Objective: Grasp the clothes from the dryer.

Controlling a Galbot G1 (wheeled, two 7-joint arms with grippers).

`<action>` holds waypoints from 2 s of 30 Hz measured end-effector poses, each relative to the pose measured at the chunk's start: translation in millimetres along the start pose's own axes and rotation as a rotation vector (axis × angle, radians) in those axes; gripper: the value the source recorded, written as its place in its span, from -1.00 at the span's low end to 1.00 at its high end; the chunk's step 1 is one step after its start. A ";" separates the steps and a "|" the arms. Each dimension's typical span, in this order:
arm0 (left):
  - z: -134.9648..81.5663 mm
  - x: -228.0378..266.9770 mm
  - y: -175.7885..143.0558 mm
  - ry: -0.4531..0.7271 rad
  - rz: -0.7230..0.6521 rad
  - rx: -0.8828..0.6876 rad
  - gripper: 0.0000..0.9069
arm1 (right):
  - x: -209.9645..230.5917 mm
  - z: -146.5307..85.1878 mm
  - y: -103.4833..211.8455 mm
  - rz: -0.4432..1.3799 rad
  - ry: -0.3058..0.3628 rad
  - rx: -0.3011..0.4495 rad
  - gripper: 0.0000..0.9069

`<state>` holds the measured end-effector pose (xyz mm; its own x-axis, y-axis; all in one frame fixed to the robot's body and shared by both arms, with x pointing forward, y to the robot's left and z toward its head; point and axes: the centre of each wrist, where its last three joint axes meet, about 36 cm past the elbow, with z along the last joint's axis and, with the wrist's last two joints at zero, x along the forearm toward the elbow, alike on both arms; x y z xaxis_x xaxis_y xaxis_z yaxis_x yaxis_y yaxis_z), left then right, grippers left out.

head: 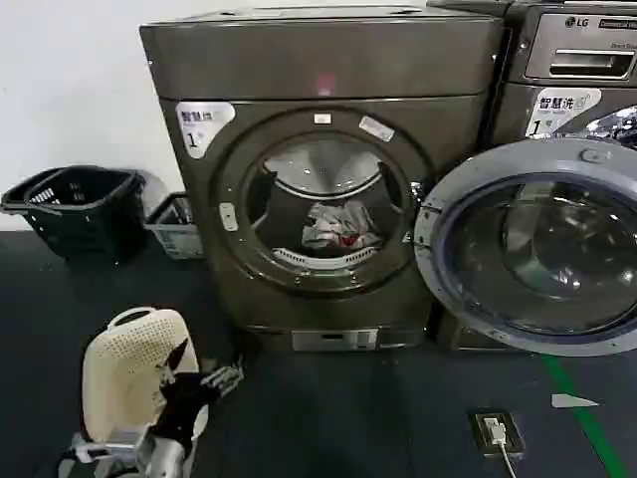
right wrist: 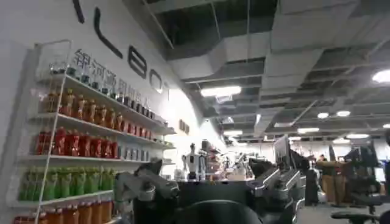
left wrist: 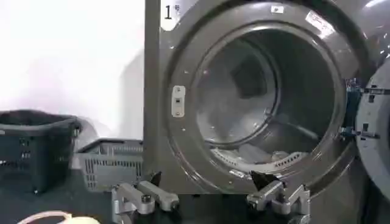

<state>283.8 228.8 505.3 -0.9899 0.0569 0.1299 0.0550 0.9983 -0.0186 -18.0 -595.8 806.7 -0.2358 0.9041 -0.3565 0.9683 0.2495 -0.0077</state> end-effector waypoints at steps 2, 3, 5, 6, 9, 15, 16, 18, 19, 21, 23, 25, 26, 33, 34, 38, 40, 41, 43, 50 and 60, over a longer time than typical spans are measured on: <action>0.0 0.3 -0.3 0.000 0.000 0.000 1.00 | -0.4 0.1 -0.1 -0.003 -0.004 -0.004 1.00; 0.0 0.3 -0.3 0.000 -0.001 -0.001 1.00 | -0.3 0.0 0.1 -0.007 -0.008 -0.007 1.00; -0.1 0.2 -0.4 -0.002 -0.004 -0.002 1.00 | 0.4 -0.4 1.1 -0.015 -0.018 -0.016 1.00; -0.1 0.2 -0.5 -0.002 -0.005 -0.001 1.00 | 0.7 -0.5 1.8 -0.020 -0.022 -0.020 1.00; -0.7 0.6 -2.0 -0.005 -0.004 0.001 1.00 | 0.9 -0.4 2.9 -0.026 -0.027 -0.027 1.00; -1.3 1.5 -3.2 -0.008 -0.007 0.001 1.00 | 0.0 -0.3 3.2 -0.030 -0.040 -0.038 1.00; -1.3 1.6 -3.2 -0.008 -0.007 0.001 1.00 | -0.1 -0.4 4.1 -0.033 -0.041 -0.039 1.00; -1.3 1.5 -2.6 -0.009 -0.008 -0.001 1.00 | -0.4 -0.8 6.2 -0.039 -0.046 -0.042 1.00; -1.3 1.5 -2.0 -0.009 -0.010 -0.003 1.00 | -0.6 -0.9 7.2 -0.042 -0.048 -0.042 1.00; -1.7 2.3 -1.0 -0.009 -0.011 -0.006 1.00 | -0.6 -0.6 8.1 -0.045 -0.050 -0.044 1.00; -2.5 2.9 -0.5 -0.011 -0.013 -0.006 1.00 | -0.9 0.1 8.6 -0.046 -0.053 -0.048 1.00; -2.4 3.1 0.4 -0.010 -0.015 -0.006 1.00 | -1.4 0.8 9.4 -0.049 -0.053 -0.049 1.00; -2.3 3.3 0.7 -0.010 -0.016 -0.006 1.00 | -1.7 0.9 10.0 -0.050 -0.054 -0.050 1.00; -3.1 5.1 2.2 -0.010 -0.016 -0.010 1.00 | -1.0 -1.2 10.6 -0.055 -0.061 -0.051 1.00; -3.4 5.1 2.6 -0.010 -0.015 -0.011 1.00 | -0.7 -1.1 10.1 -0.055 -0.061 -0.051 1.00; -3.8 4.8 2.5 -0.011 -0.014 -0.010 1.00 | 0.0 -1.4 9.1 -0.053 -0.063 -0.052 1.00; -3.9 4.5 1.4 -0.012 -0.011 -0.007 1.00 | 0.0 -1.3 9.2 -0.053 -0.063 -0.052 1.00; -3.9 4.5 0.9 -0.012 -0.011 -0.005 1.00 | 0.0 -1.4 9.3 -0.054 -0.063 -0.053 1.00; -3.9 4.4 0.5 -0.012 -0.011 -0.003 1.00 | 0.4 -1.6 9.9 -0.055 -0.065 -0.054 1.00; -4.6 4.7 2.0 -0.015 -0.015 -0.005 1.00 | 0.6 -1.2 9.7 -0.056 -0.067 -0.058 1.00; -5.4 3.9 2.3 -0.019 -0.014 -0.004 1.00 | 0.2 -1.8 9.5 -0.061 -0.080 -0.057 1.00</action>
<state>280.8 231.4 511.2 -0.9929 0.0426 0.1108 0.0414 0.9991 -0.0131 -9.0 -592.6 808.3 -0.2847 0.8565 -0.4305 0.9457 0.3245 0.0202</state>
